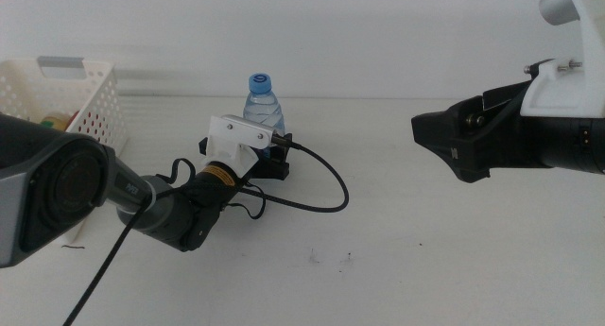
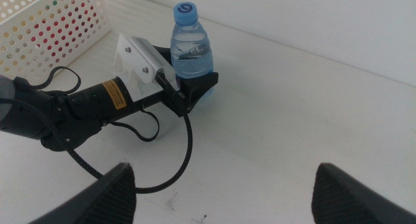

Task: Use arms to grab the bottles and put them into the dustbin to the left of the table.

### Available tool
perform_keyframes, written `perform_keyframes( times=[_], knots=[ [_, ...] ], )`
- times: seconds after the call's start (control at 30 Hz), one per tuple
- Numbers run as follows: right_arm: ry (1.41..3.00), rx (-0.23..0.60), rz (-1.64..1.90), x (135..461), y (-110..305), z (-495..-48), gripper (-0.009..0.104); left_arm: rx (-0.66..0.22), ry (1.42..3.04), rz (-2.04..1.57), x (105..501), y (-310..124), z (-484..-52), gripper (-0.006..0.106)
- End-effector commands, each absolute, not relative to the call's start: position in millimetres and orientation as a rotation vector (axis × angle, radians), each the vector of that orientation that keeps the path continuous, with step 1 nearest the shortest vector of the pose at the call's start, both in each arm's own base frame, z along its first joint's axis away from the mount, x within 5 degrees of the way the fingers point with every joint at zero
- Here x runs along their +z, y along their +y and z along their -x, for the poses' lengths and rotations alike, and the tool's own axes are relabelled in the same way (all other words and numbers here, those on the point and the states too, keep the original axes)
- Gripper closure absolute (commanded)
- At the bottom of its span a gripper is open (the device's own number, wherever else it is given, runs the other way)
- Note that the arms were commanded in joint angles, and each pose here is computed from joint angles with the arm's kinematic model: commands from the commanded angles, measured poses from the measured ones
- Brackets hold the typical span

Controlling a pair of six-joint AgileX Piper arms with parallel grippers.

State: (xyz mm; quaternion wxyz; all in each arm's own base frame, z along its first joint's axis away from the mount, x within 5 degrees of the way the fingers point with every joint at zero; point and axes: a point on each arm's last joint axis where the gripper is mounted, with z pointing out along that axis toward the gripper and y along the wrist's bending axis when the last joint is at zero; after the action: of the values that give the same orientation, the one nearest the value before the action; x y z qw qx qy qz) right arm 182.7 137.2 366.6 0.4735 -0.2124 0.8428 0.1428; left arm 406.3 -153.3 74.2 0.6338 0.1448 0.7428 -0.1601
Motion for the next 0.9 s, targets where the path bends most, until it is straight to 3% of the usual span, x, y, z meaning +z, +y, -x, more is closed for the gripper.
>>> perform_keyframes(
  times=[0.0,0.17,0.33,0.43,0.6,0.73,0.87],
  knots=[
    [2.046,0.354,0.526,369.0,137.6,-181.9,0.007,-0.361,1.688,-0.319,75.5,-152.9,-409.4,0.021],
    [2.046,0.354,0.526,369.0,137.6,-181.9,0.007,-0.393,1.670,-0.305,90.8,-152.1,-403.4,0.066],
    [2.046,0.354,0.526,369.0,137.6,-181.9,0.007,-0.269,1.730,-0.410,147.0,-139.9,-375.7,0.102],
    [2.044,0.355,0.526,369.2,137.7,-182.0,0.007,-0.222,1.912,-0.367,183.9,-129.1,-361.5,0.102],
    [2.044,0.355,0.526,369.2,137.7,-182.0,0.007,-0.179,2.026,-0.361,258.7,-110.7,-334.7,0.102],
    [2.044,0.355,0.526,369.2,137.7,-182.0,0.007,-0.085,2.237,-0.339,315.5,-67.7,-336.7,0.102],
    [2.044,0.355,0.526,369.2,137.7,-182.0,0.007,0.012,2.349,-0.379,355.8,-16.7,-346.6,0.102]
  ],
)
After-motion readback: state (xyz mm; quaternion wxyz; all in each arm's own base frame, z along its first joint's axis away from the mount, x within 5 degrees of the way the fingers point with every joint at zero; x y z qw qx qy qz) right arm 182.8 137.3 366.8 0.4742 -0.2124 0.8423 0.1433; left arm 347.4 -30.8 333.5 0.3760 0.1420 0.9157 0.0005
